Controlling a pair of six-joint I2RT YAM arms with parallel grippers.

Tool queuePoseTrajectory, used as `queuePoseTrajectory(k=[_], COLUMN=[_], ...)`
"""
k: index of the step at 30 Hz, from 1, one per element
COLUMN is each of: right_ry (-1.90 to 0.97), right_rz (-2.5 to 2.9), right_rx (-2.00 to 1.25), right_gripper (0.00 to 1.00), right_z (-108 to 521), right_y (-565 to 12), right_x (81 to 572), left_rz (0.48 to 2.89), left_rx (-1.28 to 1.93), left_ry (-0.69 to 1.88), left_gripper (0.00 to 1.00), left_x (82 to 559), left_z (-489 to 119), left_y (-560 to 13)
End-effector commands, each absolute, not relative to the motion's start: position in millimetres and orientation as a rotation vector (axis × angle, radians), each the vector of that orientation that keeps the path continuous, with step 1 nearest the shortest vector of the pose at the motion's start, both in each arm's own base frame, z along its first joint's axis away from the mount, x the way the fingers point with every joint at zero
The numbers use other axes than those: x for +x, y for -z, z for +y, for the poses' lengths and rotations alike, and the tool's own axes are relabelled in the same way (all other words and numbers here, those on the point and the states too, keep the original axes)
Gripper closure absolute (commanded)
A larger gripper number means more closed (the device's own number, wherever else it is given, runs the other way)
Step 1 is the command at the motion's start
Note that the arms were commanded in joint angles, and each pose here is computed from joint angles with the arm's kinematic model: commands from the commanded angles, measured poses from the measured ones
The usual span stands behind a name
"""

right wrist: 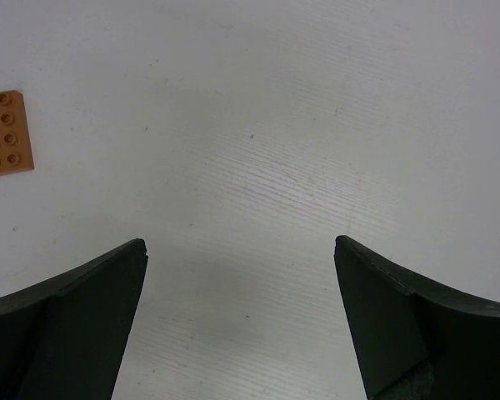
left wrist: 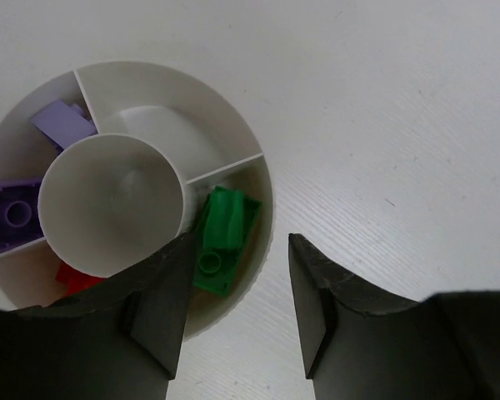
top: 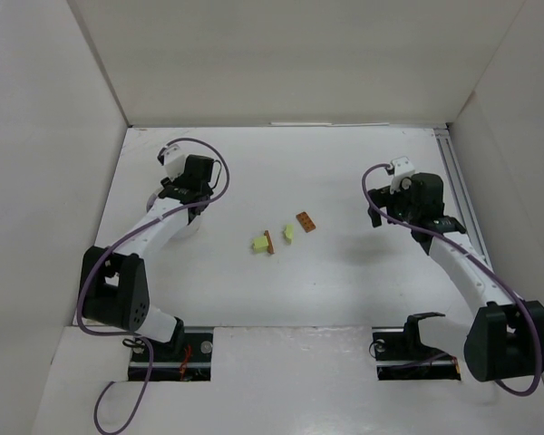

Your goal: Sort the legos into containers by color

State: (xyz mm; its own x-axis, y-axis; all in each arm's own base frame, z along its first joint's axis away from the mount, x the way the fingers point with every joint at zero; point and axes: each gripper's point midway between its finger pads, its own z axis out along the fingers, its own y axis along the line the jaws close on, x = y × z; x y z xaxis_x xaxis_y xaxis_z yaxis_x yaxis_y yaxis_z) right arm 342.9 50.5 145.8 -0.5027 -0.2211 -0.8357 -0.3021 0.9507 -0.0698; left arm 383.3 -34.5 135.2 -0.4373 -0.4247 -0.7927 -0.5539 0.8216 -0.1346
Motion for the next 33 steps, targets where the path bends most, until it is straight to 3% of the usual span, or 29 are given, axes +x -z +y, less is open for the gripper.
queuePoseTrajectory(k=[1,6,8,11,12,13,22,29,33], right_ry=[-0.081,-0.128,-0.152,-0.177,-0.156,-0.155,-0.369,-0.447,-0.462], right_rz=[2.056,2.037,2.023,1.991,1.995,1.992,2.015,2.125,2.184], right_rx=[-0.372,-0.444,-0.493,-0.572,-0.583,-0.606,-0.733,-0.695,-0.636], right_gripper=[0.02,0.02,0.02,0.04,0.04,0.04,0.06,0.1,0.12], right_z=[48,58,66,91,97,106,247,310,323], right_y=[-168,-168,-169,-173,-173,-173,-146,-111,-94], right_x=[355,354,352,351,353,353,347,353,355], left_rz=[2.039,2.046,2.035,2.026,2.03,2.029,1.925,1.853,1.855], left_rx=[-0.769,-0.766,-0.747,-0.679,-0.622,-0.581,-0.416,-0.836,-0.914], left_ry=[-0.185,-0.173,-0.142,-0.072,-0.033,0.006,0.349,0.304,0.279], left_gripper=[0.54,0.5,0.44,0.21,0.05,0.0,0.0,0.0,0.0], left_x=[384,382,383,382,380,380,334,301,287], left_z=[-28,-29,-32,-45,-59,-67,-97,-59,-50], left_y=[-155,-156,-165,-179,-185,-187,-235,-213,-203])
